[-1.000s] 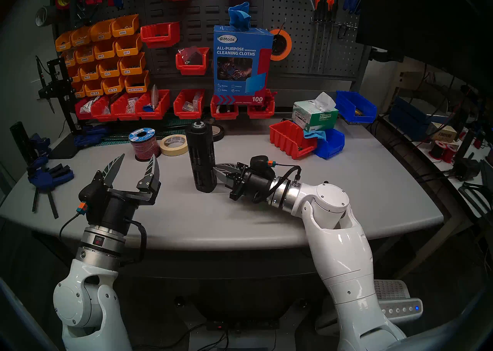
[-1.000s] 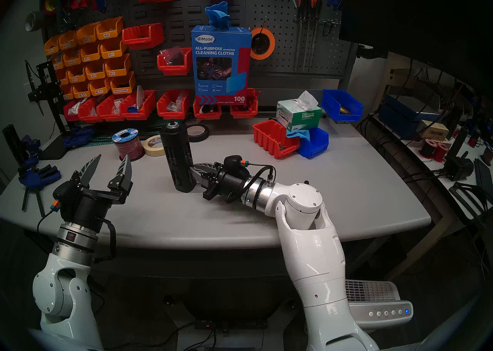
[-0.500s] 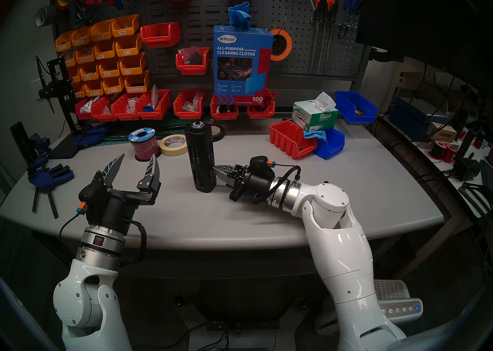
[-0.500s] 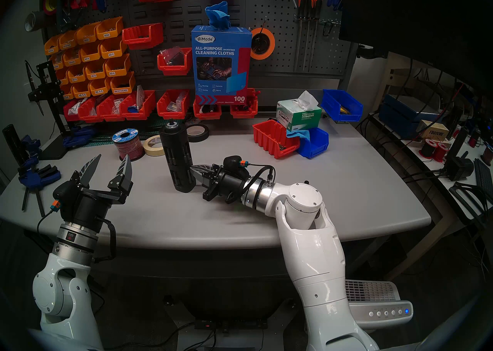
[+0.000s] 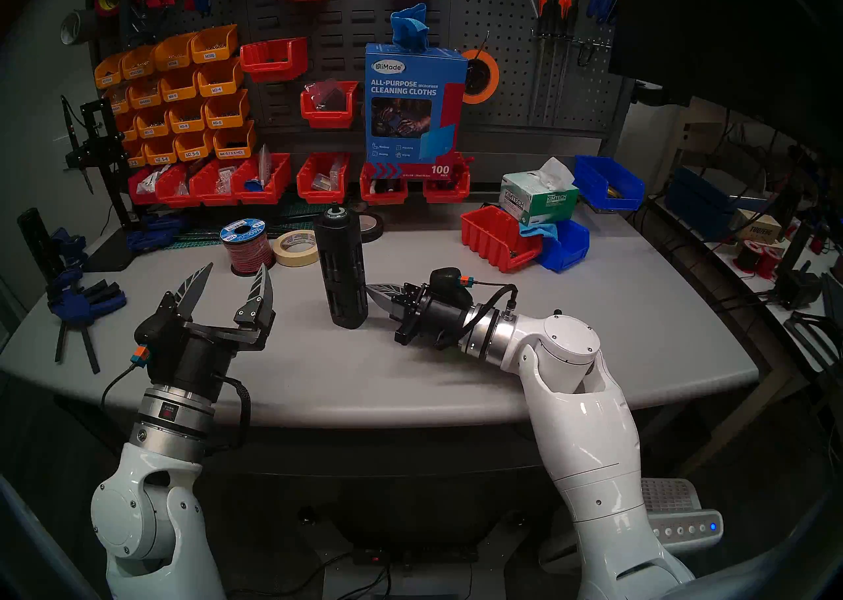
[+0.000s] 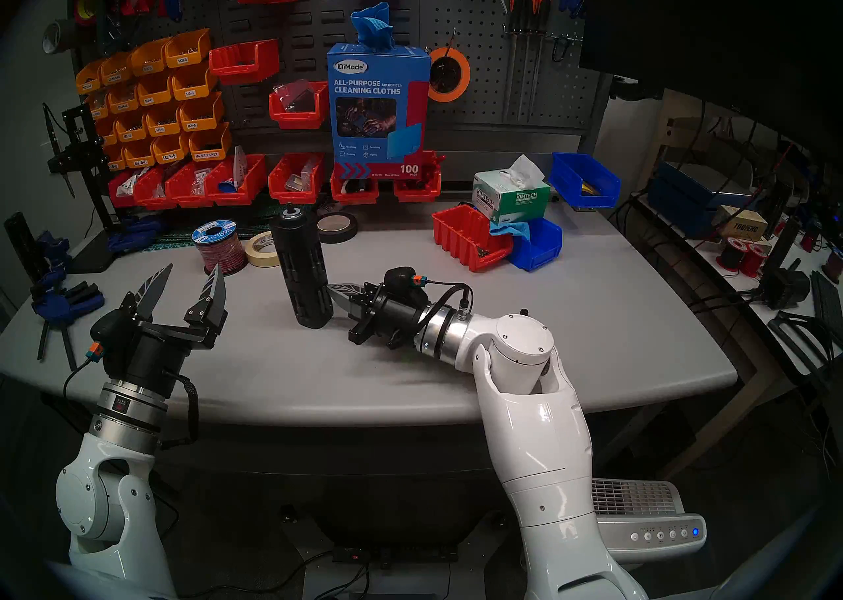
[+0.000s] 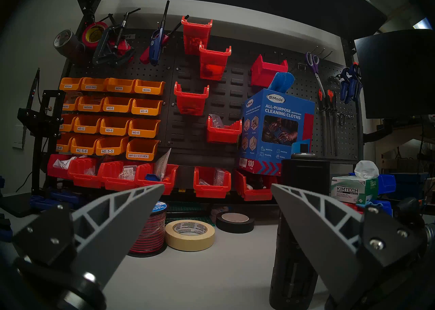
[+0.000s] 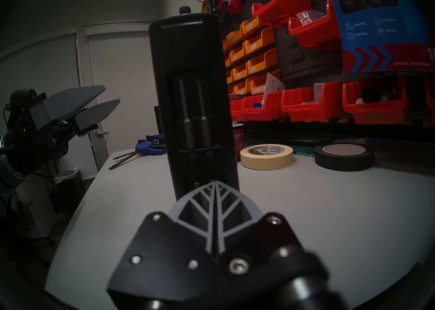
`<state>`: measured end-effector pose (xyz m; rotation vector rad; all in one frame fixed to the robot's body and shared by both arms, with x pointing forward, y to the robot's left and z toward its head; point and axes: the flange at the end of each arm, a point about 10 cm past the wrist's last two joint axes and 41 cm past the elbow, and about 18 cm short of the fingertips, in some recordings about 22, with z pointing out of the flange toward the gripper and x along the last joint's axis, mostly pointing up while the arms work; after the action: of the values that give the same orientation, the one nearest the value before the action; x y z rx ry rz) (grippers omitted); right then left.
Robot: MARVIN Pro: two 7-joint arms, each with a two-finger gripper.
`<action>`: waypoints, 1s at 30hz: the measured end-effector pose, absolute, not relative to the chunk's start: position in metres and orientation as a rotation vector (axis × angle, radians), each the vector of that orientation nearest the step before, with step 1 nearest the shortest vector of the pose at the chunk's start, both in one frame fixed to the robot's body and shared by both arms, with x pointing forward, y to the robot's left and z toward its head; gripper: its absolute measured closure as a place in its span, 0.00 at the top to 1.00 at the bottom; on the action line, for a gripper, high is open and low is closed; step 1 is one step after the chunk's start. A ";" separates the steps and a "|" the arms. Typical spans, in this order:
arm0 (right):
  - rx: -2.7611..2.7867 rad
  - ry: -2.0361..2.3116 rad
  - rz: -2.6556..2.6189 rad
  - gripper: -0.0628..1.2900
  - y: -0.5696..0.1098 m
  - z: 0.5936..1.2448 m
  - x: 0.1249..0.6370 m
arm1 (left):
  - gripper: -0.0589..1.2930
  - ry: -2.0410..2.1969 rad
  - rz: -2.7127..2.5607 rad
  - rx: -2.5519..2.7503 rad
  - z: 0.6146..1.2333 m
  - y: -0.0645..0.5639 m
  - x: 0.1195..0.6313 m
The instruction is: Pick a screwdriver bit and insert it into the screwdriver
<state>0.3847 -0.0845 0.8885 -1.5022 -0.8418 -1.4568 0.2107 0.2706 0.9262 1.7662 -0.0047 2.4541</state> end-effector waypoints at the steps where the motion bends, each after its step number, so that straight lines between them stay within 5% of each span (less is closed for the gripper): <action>1: -1.504 -0.842 -1.457 0.02 -0.085 0.888 0.384 | 0.96 -0.005 2.454 1.766 0.926 0.271 0.211; 12: -1.502 -0.845 -1.460 0.02 -0.089 0.888 0.377 | 0.96 -0.005 2.454 1.766 0.926 0.271 0.211; 14: -1.501 -0.846 -1.460 0.10 -0.090 0.889 0.375 | 0.96 -0.005 2.454 1.766 0.926 0.271 0.211; 24: -1.494 -0.850 -1.455 0.12 -0.090 0.888 0.374 | 0.96 -0.005 2.454 1.766 0.926 0.271 0.211; 30: -1.492 -0.854 -1.448 0.26 -0.088 0.888 0.377 | 0.96 -0.005 2.454 1.766 0.926 0.271 0.211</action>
<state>0.3774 -0.0877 0.8882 -1.4921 -0.8544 -1.4483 0.2107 0.2706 0.9262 1.7662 -0.0047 2.4541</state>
